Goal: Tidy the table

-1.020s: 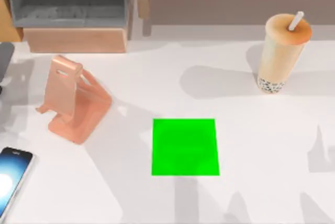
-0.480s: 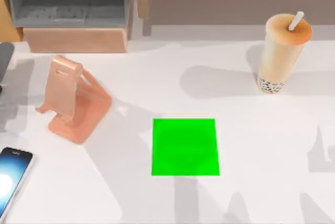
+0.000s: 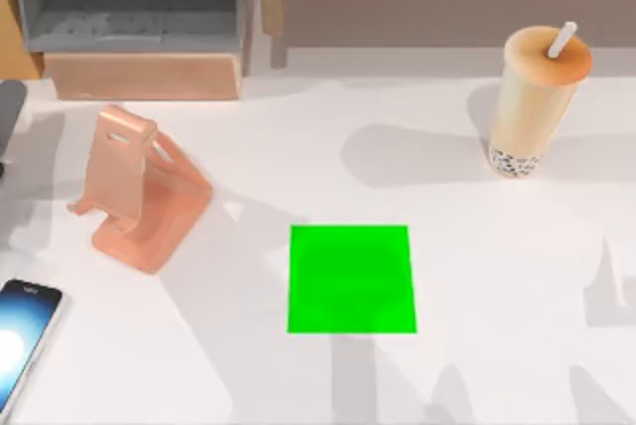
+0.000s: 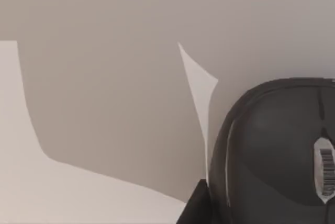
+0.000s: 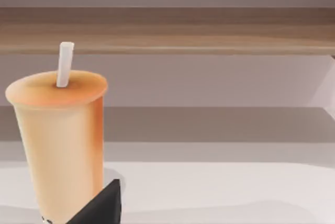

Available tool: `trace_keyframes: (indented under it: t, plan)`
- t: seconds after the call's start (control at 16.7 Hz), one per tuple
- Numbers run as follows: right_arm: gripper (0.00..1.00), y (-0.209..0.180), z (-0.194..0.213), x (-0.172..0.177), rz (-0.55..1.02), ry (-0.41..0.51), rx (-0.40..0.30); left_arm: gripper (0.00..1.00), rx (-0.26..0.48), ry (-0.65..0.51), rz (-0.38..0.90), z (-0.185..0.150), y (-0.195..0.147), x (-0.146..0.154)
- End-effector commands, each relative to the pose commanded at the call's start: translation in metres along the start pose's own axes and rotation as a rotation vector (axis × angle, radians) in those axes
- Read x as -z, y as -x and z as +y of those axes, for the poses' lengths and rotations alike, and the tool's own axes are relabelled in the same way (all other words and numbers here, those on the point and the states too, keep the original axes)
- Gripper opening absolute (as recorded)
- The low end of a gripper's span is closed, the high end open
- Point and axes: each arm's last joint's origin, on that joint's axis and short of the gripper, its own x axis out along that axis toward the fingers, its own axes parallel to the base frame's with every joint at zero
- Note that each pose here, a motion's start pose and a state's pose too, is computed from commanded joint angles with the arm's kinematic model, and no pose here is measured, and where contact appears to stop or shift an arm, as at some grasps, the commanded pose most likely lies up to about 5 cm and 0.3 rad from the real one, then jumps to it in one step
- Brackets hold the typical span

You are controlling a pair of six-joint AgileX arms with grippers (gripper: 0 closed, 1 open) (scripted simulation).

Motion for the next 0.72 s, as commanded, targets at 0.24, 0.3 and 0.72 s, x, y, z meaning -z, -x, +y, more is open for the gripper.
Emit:
trace_keyframes:
  t: [0.24,0.3,0.72]
  plan:
    - [1.0,0.0,0.0,0.0,0.0,0.0,0.0,0.0,-0.003,-0.003,0.001,0.004,0.02,0.001]
    - [1.0,0.0,0.0,0.0,0.0,0.0,0.0,0.0,-0.001,-0.003,0.0,0.004,0.032,0.001]
    - [1.0,0.0,0.0,0.0,0.0,0.0,0.0,0.0,0.0,0.0,0.0,0.0,0.1,0.0]
